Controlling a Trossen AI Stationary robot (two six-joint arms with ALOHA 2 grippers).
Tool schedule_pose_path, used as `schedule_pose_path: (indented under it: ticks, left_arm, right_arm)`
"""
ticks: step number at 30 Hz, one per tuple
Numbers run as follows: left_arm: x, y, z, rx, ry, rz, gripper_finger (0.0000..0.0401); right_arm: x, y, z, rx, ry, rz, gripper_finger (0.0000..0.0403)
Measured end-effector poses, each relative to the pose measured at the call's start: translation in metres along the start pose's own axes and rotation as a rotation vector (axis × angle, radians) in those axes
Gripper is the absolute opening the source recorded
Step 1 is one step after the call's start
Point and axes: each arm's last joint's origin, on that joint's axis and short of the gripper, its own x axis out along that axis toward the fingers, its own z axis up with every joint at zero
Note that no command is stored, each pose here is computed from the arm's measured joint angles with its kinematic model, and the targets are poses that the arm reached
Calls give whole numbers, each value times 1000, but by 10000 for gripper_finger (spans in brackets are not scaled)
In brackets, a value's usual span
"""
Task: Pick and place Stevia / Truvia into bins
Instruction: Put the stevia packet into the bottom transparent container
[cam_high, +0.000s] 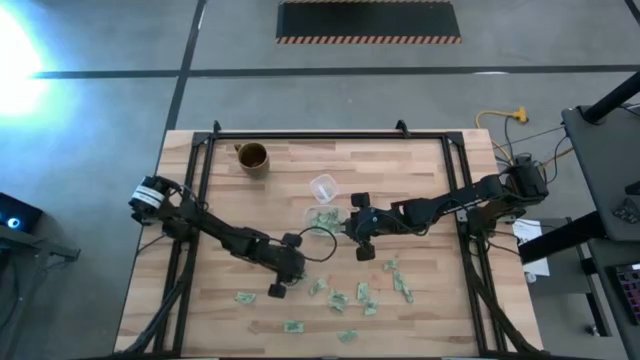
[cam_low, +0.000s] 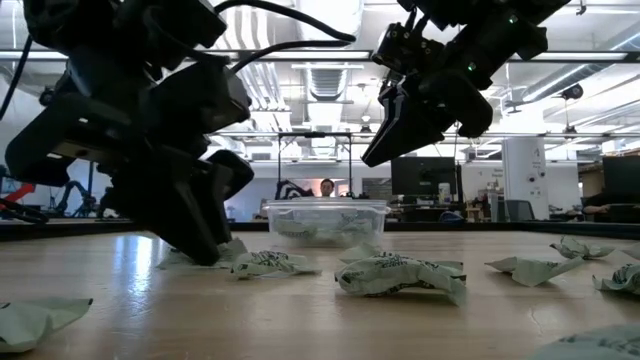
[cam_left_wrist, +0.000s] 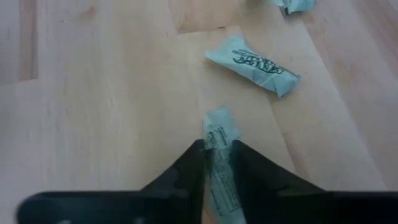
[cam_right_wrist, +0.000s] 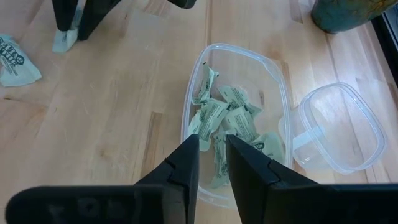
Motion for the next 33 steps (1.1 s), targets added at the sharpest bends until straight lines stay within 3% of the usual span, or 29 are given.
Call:
schedule_pose_path:
  ticks: [5,18,23,33]
  left_arm:
    - [0,1,0,29,1,-9,7]
    - [-3,3,2,71,1,58,8]
    - [-14,5,7,74,-14,161,8]
    - [-44,17,26,181,-112,497,8]
  right_arm:
    - [0,0,0,0,0,0,77]
    - [0,0,0,0,0,0,72]
    - [0,0,0,0,0,0,77]
    - [0,0,0,0,1,0,68]
